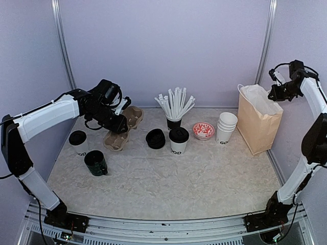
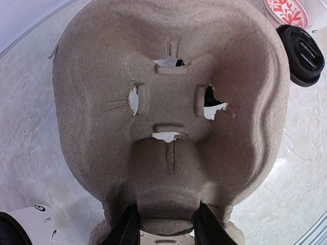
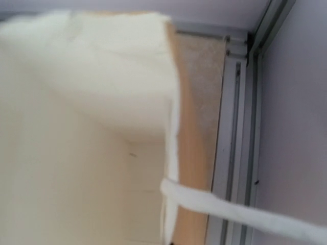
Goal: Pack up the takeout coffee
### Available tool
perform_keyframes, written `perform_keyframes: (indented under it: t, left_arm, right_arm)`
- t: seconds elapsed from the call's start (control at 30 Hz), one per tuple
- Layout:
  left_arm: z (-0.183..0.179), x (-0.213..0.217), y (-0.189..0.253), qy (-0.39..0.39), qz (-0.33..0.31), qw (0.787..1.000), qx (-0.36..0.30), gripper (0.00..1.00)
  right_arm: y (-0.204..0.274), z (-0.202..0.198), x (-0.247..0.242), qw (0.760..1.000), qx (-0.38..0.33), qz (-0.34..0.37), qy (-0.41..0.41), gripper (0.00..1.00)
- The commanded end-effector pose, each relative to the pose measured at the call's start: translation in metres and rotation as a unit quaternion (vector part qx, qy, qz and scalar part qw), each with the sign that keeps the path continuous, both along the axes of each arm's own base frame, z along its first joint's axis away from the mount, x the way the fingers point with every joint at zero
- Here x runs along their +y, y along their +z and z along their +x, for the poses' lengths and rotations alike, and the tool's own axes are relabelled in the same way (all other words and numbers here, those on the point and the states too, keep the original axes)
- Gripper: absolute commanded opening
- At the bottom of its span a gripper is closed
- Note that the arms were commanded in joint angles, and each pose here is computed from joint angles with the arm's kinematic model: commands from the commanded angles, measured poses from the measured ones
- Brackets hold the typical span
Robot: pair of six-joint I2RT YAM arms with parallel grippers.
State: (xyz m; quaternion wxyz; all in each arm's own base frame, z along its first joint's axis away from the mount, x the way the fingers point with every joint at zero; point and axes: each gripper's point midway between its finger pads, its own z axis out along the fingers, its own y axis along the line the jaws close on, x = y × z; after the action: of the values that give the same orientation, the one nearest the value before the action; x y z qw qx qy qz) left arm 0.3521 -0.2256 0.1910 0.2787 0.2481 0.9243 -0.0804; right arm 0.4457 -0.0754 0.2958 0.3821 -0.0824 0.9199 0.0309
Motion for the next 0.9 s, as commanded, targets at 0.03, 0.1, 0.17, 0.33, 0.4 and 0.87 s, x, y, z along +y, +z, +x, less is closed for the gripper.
perform_keyframes:
  t: [0.03,0.1,0.17,0.33,0.4,0.87]
  left_arm:
    - [-0.001,-0.007,0.049,-0.006,-0.037,0.998,-0.042,0.35]
    - [-0.002,-0.009,0.058,-0.007,-0.042,0.998,-0.047,0.35]
    - [-0.004,-0.011,0.071,-0.009,-0.049,0.997,-0.054,0.35]
    - [-0.010,-0.022,0.106,-0.025,-0.069,0.994,-0.083,0.35]
    - [-0.013,-0.024,0.122,-0.028,-0.080,0.992,-0.098,0.35]
    - [-0.027,-0.005,0.207,-0.016,-0.113,0.972,-0.206,0.36]
  right_arm:
    - [0.106,-0.037,0.016,0.990,-0.137,-0.019,0.021,0.00]
    - [0.129,-0.051,0.026,0.985,-0.169,-0.022,0.037,0.00]
    - [0.148,-0.065,0.040,0.979,-0.195,-0.017,0.064,0.00]
    - [0.184,-0.107,0.099,0.950,-0.243,0.022,0.192,0.00]
    - [0.194,-0.124,0.119,0.937,-0.254,0.035,0.235,0.00]
    - [0.199,-0.240,0.255,0.793,-0.267,0.115,0.535,0.00]
